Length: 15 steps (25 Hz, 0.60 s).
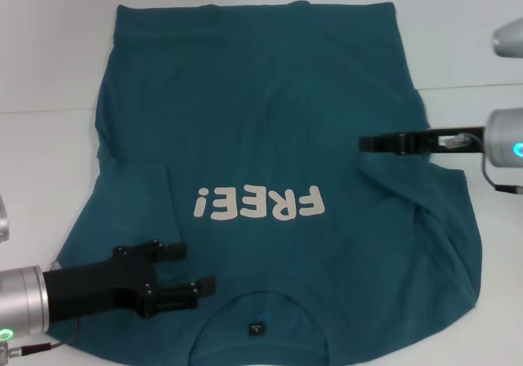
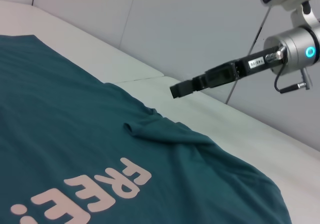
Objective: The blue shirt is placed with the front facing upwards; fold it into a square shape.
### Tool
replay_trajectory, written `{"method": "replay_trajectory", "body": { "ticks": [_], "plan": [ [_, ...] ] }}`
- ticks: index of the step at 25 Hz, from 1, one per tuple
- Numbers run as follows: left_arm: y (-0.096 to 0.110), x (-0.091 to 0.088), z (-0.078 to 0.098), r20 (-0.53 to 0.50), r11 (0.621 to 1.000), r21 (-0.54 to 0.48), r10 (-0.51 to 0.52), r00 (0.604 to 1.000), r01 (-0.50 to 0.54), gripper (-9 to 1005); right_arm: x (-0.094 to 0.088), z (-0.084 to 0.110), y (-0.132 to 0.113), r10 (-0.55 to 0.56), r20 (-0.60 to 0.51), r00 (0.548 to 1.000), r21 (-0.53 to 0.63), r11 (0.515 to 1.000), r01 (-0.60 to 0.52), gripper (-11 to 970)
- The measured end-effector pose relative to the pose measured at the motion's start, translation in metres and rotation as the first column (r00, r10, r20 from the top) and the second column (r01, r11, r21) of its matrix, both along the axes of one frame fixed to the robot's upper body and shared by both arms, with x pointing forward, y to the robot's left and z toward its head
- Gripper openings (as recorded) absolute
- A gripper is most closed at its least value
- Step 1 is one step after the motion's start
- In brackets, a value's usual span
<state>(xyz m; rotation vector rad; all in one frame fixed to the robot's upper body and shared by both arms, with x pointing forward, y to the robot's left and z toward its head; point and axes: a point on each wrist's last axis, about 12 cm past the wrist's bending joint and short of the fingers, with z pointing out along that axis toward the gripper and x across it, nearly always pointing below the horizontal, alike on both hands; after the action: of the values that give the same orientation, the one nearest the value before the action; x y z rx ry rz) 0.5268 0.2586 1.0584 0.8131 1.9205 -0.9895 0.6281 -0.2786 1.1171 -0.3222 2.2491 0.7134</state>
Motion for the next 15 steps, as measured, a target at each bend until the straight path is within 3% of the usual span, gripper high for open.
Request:
{"method": "replay_trajectory", "body": {
  "ticks": [6, 15],
  "plan": [
    [0.000, 0.000, 0.000, 0.000, 1.000, 0.000, 0.000, 1.000, 0.000, 877, -0.019, -0.016, -0.036, -0.126, -0.047, 0.991, 0.028, 0.991, 0.128, 660],
    [-0.002, 0.002, 0.001, 0.008, 1.000, 0.003, -0.009, 1.000, 0.009, 877, -0.043, -0.027, -0.073, -0.226, -0.111, 0.968, 0.053, 0.971, 0.233, 720]
  ]
}}
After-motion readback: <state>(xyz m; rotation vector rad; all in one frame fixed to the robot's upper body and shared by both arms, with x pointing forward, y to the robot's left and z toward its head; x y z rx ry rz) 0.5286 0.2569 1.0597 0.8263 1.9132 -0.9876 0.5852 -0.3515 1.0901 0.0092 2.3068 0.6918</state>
